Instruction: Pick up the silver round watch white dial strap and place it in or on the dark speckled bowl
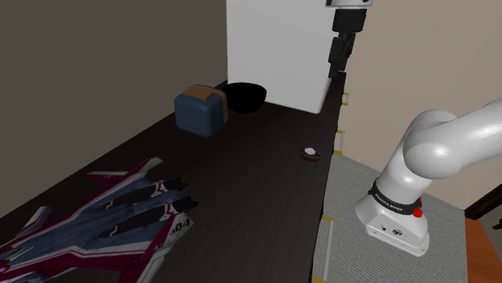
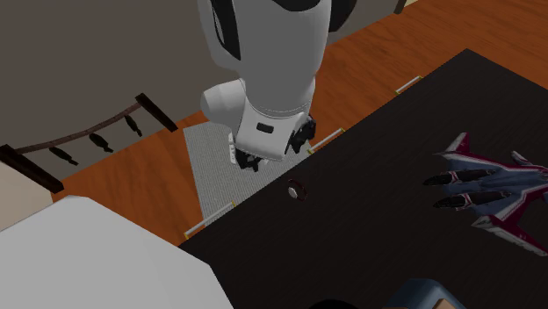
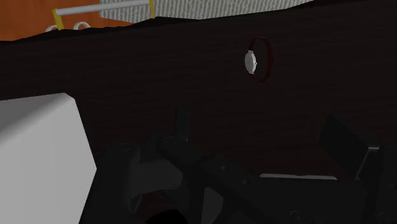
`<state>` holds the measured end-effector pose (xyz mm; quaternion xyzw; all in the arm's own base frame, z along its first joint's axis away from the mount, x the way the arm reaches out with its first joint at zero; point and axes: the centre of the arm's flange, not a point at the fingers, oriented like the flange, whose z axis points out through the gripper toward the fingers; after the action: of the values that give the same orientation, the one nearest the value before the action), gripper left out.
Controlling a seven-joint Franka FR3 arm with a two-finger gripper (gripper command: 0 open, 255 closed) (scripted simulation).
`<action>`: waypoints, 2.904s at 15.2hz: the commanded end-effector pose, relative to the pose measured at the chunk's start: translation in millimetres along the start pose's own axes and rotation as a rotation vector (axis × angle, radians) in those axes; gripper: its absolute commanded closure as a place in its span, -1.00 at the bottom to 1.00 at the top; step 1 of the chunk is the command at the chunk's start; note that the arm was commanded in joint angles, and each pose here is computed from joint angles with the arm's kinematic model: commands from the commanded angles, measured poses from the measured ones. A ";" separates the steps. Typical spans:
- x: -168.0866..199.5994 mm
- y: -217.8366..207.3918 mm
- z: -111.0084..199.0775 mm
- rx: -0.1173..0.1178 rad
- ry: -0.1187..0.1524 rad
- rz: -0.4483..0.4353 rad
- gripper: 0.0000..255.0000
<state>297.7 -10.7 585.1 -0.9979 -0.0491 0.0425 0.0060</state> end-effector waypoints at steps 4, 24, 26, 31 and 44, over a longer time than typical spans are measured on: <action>-3.3 -18.5 36.8 -0.025 0.020 -0.035 -1.00; -11.2 -80.7 233.6 -0.129 0.106 -0.182 -1.00; -10.9 -80.3 236.6 -0.129 0.106 -0.182 -1.00; -10.9 -80.3 236.6 -0.129 0.106 -0.182 -1.00; -11.8 -80.5 226.1 -0.129 0.106 -0.182 1.00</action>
<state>259.0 69.8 357.9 -0.9884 -0.1420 -0.0145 -0.0518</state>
